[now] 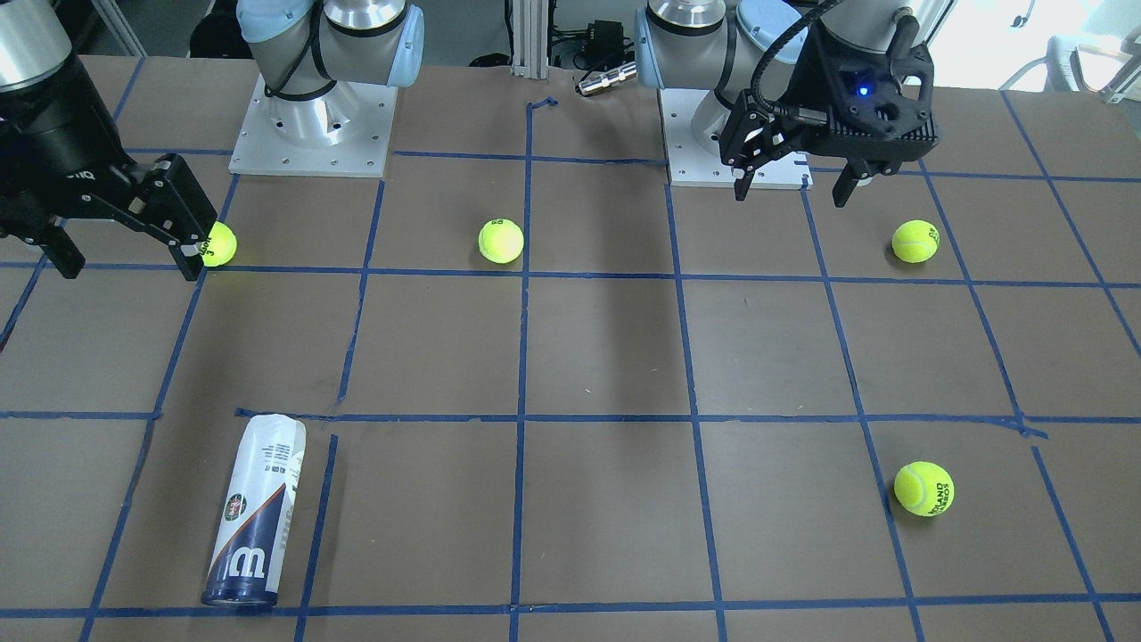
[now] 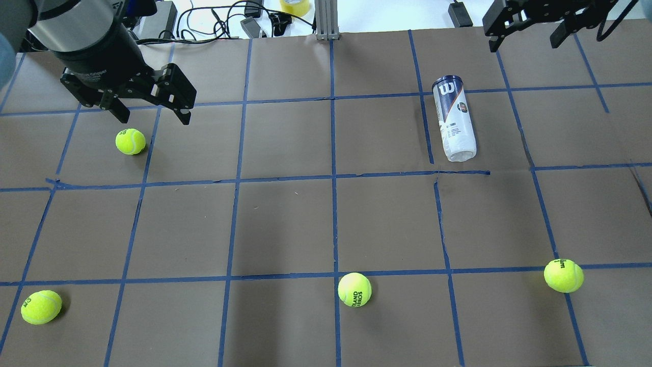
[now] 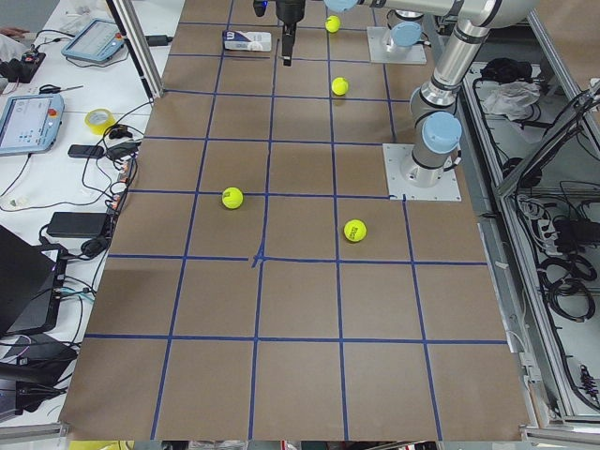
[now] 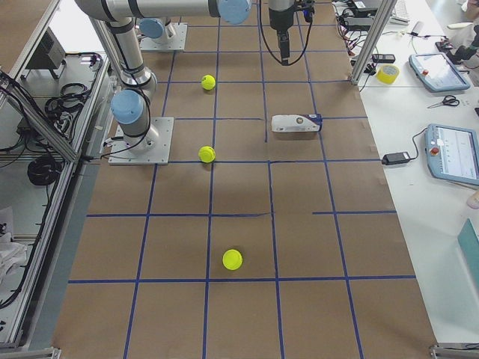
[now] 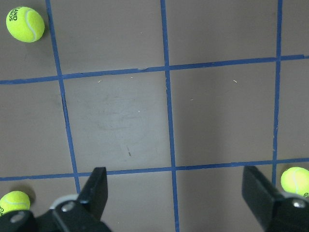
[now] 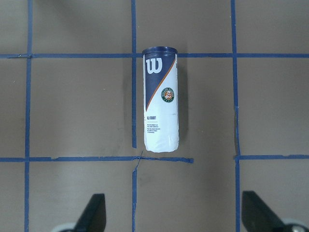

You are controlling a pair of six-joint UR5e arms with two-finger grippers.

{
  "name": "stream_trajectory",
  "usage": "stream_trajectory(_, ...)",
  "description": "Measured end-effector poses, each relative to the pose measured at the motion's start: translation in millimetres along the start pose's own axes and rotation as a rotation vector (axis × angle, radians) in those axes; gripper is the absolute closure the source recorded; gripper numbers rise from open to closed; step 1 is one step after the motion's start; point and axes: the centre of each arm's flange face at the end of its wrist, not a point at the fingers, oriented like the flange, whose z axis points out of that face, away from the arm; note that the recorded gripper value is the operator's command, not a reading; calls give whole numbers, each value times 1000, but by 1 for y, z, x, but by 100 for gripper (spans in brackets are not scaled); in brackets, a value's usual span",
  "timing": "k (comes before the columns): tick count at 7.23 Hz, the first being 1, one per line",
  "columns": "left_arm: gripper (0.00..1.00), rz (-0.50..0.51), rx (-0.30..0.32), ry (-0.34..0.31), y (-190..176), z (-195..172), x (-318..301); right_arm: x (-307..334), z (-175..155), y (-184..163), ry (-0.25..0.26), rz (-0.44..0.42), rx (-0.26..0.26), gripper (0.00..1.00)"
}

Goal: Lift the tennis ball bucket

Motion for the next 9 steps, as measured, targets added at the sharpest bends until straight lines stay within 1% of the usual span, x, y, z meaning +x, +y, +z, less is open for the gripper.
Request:
stream_trajectory(2, 0, -1, 0, 2, 0, 0, 0, -2, 0, -1, -16, -5, 1, 0)
stream_trajectory(3, 0, -2, -1, 3, 0, 0, 0, -3, 5, -2, -18, -6, -7, 0)
stream_trajectory(4, 0, -1, -1, 4, -1, 1, 0, -2, 18, -7, -21, -3, -30, 0)
stream_trajectory(5, 0, -1, -1, 5, -1, 1, 0, 0, 40, -16, -23, 2, -65, 0)
stream_trajectory(7, 0, -1, 0, 8, -1, 1, 1, 4, 104, -37, -22, 6, -152, 0)
stream_trajectory(9, 0, -2, -1, 10, -1, 1, 1, 7, 172, -58, -25, 8, -204, 0)
